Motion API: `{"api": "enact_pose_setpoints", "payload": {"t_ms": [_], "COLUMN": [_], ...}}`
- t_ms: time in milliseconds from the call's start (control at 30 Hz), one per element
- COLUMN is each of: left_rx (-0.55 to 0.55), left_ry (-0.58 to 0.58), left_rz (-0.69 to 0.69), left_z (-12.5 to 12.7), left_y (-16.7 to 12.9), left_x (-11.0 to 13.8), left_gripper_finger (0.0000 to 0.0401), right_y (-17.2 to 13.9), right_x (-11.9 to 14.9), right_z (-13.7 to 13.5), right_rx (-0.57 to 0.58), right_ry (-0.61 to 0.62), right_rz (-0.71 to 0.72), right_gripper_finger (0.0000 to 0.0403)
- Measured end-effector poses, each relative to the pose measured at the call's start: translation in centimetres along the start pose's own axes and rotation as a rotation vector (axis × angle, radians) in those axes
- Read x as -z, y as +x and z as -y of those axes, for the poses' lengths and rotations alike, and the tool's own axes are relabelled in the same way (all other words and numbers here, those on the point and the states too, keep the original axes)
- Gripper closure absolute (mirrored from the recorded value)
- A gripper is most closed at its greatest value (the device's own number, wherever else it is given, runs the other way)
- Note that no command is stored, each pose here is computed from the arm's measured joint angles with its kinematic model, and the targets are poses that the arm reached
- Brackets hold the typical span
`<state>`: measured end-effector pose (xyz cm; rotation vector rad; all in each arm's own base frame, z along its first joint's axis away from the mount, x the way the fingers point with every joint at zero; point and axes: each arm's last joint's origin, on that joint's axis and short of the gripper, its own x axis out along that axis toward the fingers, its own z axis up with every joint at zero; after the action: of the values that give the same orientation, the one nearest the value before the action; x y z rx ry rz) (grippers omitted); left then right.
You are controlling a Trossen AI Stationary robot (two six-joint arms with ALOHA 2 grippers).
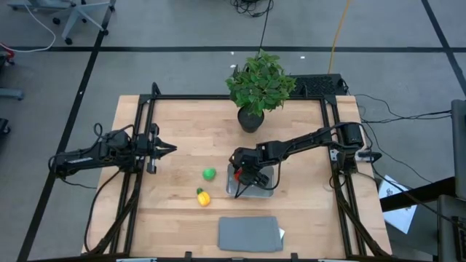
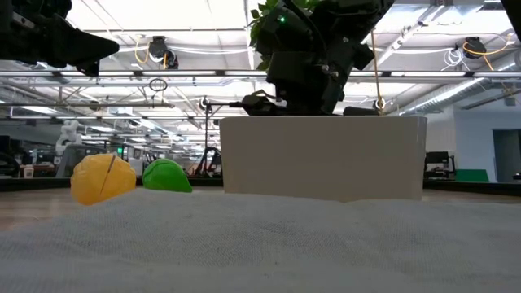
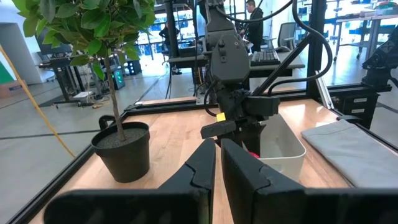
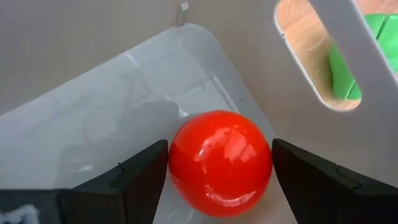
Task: Pick and placing Produce into tupperware
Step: Put the tomato into the basket, then put the pineapple into the basket
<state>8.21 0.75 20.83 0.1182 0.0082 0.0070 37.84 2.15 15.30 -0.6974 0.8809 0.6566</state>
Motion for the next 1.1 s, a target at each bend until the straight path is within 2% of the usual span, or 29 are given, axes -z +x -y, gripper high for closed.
{"api": "enact_pose_setpoints", "payload": {"t_ms": [233,867,1100], "left_rx": [0.000,0.000,0.000], "left_ry": [0.000,-0.004,-0.004], "left_rz": [0.000,0.002,0.002], "left_z": [0.0,0.0,0.0], "left_y": [0.0,0.0,0.0], "left_x": [0.0,0.0,0.0], "left_gripper_finger": [0.0368,0.0368,0.0368], "right_y": [-0.5,-1.6,-3.9], "right_x": [-0.5,-1.0,-1.8], "right_z": [-0.2,-0.6,-0.3], "right_rx": [0.081,0.082,0.123], "right_ry": [0.001,0.099,0.120], "right_rz": [-0.084,-0.079,-0.037], "right_gripper_finger": [0.0124,0.0124,0.0124]}}
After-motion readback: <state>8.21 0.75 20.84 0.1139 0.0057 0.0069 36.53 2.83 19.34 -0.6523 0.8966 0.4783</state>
